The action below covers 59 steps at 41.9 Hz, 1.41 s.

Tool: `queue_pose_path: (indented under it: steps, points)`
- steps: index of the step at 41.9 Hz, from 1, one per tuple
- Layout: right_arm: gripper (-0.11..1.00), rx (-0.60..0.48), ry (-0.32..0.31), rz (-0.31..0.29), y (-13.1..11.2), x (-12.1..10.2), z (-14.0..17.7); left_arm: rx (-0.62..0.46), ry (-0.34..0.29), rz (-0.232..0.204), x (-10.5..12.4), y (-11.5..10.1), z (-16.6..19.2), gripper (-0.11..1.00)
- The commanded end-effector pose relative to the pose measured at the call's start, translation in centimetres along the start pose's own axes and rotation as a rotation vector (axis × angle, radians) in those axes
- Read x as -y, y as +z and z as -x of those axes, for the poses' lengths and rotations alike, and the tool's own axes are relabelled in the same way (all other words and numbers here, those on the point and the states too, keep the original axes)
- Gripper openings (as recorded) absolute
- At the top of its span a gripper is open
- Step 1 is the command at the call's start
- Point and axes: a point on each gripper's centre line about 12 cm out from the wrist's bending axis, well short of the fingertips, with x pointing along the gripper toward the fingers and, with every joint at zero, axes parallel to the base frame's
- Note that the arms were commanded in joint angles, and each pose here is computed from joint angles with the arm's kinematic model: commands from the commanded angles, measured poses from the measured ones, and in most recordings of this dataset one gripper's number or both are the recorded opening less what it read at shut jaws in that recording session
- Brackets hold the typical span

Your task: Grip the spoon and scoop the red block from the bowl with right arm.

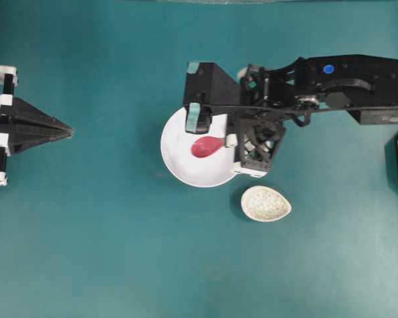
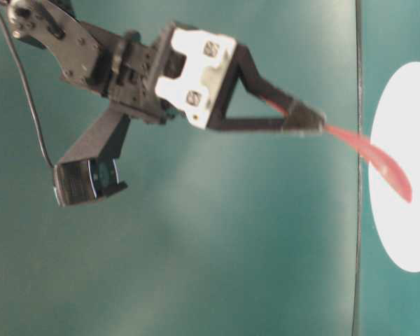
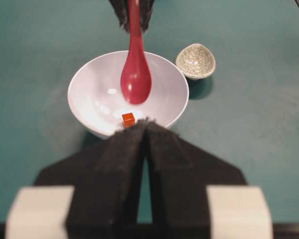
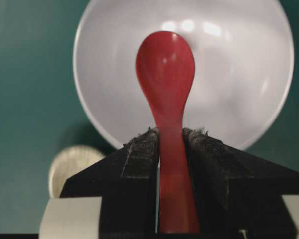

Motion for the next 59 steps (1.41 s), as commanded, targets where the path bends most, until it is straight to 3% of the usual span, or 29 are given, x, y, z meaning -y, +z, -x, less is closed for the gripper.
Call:
queue_pose_path:
  steps: [1,7,20,45,59]
  points:
    - [0.25,-0.018,0.000,-0.034,-0.1,0.2,1.7,0.009,-0.001,-0.002,0.0,0.5,-0.1,0.00]
    - [0.25,-0.058,-0.010,-0.072,-0.5,0.6,1.7,0.006,-0.001,-0.003,0.0,0.4,-0.2,0.00]
    - [0.25,-0.109,-0.014,-0.072,-0.6,0.8,-0.7,0.011,-0.001,-0.005,0.0,0.5,-0.1,0.00]
    - [0.25,-0.061,-0.011,-0.060,1.2,0.5,-3.3,0.011,-0.001,-0.005,0.0,0.5,-0.1,0.00]
    - [0.25,0.025,-0.014,-0.058,2.7,0.5,-3.5,0.012,-0.001,-0.007,0.0,0.5,-0.1,0.00]
